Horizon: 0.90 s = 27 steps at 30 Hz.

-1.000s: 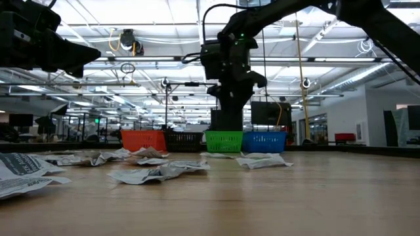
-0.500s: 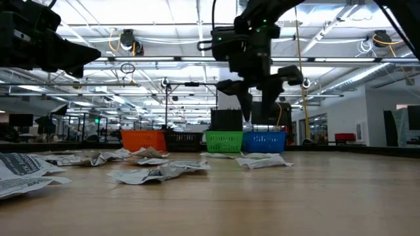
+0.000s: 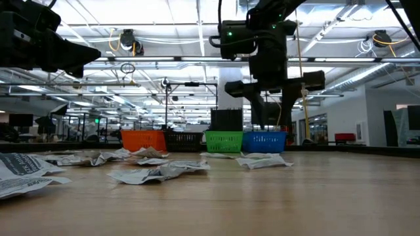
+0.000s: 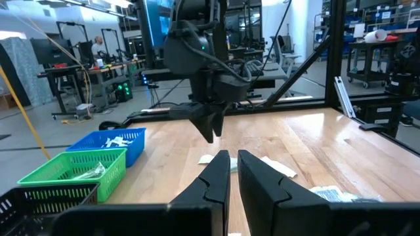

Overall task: Pick & Place First Aid Supplies
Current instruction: Put the green bandage into the green bin

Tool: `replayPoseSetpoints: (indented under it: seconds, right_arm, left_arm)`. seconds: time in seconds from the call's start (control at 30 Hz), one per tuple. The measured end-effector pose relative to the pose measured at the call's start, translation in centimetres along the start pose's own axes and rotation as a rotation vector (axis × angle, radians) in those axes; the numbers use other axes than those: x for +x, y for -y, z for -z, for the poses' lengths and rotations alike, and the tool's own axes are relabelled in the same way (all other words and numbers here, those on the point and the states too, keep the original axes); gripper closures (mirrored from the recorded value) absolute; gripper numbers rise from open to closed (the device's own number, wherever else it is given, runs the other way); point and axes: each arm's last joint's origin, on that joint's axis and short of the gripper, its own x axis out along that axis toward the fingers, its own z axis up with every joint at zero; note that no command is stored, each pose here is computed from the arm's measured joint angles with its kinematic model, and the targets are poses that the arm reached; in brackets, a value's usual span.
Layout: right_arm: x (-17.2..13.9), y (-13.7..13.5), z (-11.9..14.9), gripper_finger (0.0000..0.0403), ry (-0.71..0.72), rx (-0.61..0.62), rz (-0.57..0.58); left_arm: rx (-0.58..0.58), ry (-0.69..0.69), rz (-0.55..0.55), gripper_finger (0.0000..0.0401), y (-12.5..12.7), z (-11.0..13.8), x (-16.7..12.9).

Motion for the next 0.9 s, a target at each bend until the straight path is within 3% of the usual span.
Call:
replayPoseSetpoints:
  seconds: [0.33, 0.7, 0.9]
  right_arm:
    - [2.8, 0.0, 0.3, 0.0246, 0.037, -0.019, 0.097]
    - [5.6, -1.3, 1.0, 0.0248, 0.046, -0.021, 0.104]
    - [5.7, -1.5, 1.1, 0.0314, 0.045, -0.020, 0.093]
  left_arm:
    - [0.000, 0.000, 0.000, 0.0364, 0.0, 0.0, 0.0]
    - [0.000, 0.000, 0.000, 0.0364, 0.0, 0.0, 0.0]
    - [0.000, 0.000, 0.000, 0.0364, 0.0, 0.0, 0.0]
